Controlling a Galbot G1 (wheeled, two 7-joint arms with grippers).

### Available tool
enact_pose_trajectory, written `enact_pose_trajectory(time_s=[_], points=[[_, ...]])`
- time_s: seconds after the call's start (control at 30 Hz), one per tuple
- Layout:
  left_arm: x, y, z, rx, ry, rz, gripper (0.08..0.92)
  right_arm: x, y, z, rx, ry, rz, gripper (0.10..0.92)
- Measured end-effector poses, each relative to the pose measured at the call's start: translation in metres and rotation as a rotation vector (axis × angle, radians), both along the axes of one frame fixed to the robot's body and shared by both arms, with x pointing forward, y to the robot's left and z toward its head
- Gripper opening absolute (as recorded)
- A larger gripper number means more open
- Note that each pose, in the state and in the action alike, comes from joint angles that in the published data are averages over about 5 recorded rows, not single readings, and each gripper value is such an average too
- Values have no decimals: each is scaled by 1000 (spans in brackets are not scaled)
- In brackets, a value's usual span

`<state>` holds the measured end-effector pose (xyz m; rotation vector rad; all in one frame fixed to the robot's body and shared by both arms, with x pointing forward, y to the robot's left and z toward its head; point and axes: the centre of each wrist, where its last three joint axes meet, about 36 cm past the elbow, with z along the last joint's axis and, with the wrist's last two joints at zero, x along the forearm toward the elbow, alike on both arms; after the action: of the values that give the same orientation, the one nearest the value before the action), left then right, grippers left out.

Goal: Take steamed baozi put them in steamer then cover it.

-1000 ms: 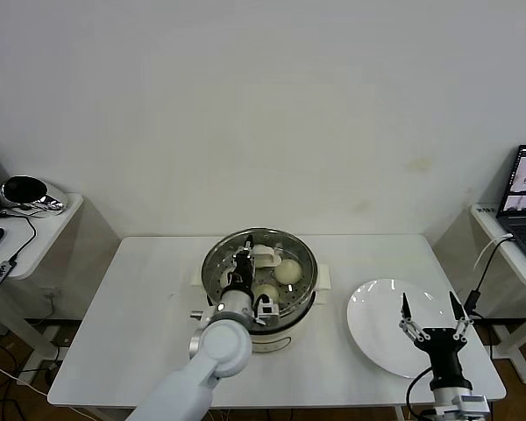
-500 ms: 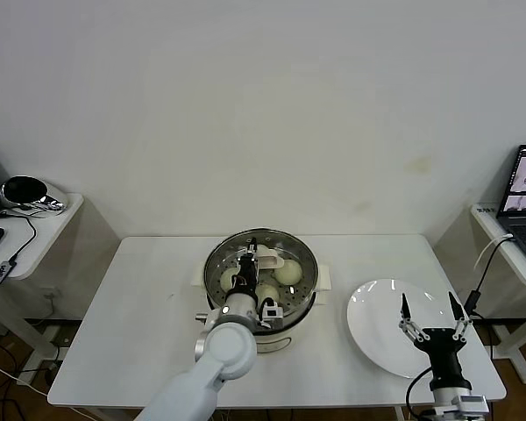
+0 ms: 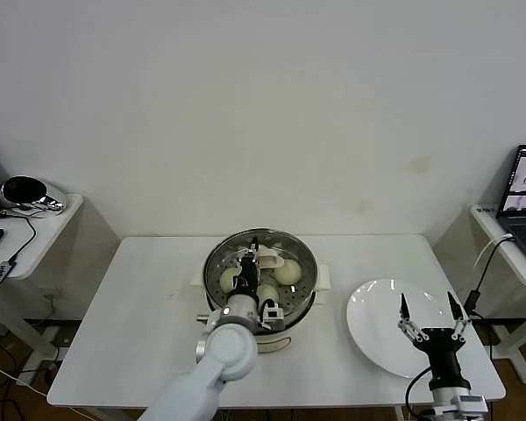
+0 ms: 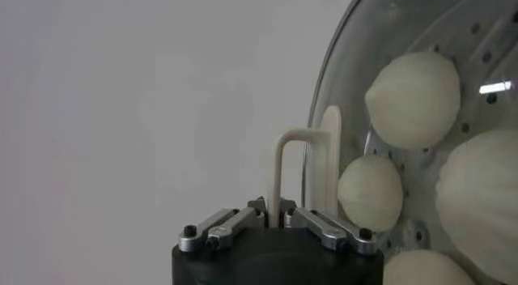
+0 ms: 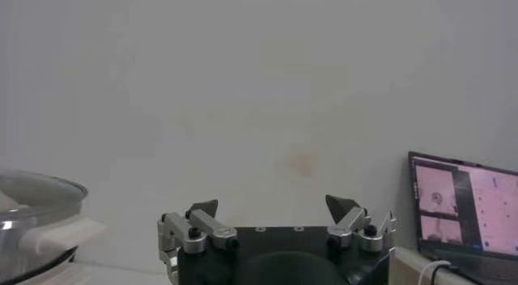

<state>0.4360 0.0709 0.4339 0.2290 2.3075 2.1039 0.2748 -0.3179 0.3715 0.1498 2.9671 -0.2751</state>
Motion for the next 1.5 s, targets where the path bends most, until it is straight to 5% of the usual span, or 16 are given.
enact_pose_trajectory(time_s=[0.3, 0.63, 0.83, 1.0, 1.2, 1.5], points=[[-19, 12, 7, -41, -3, -16, 526, -1, 2, -1, -4, 4, 4, 823], [-72, 42, 29, -165, -12, -59, 802, -1, 4, -1, -8, 9, 13, 823], [-112, 80, 43, -372, -16, -55, 822, -2, 5, -2, -11, 18, 26, 823], [-139, 120, 29, -635, 44, -30, 823, -5, 8, -4, -11, 39, 49, 823], [-178, 154, 1, -994, 131, 49, 823, -16, 14, -11, -1, 101, 100, 823], [-223, 175, -44, -1366, 204, 213, 823, -43, 37, -25, 42, 222, 171, 823]])
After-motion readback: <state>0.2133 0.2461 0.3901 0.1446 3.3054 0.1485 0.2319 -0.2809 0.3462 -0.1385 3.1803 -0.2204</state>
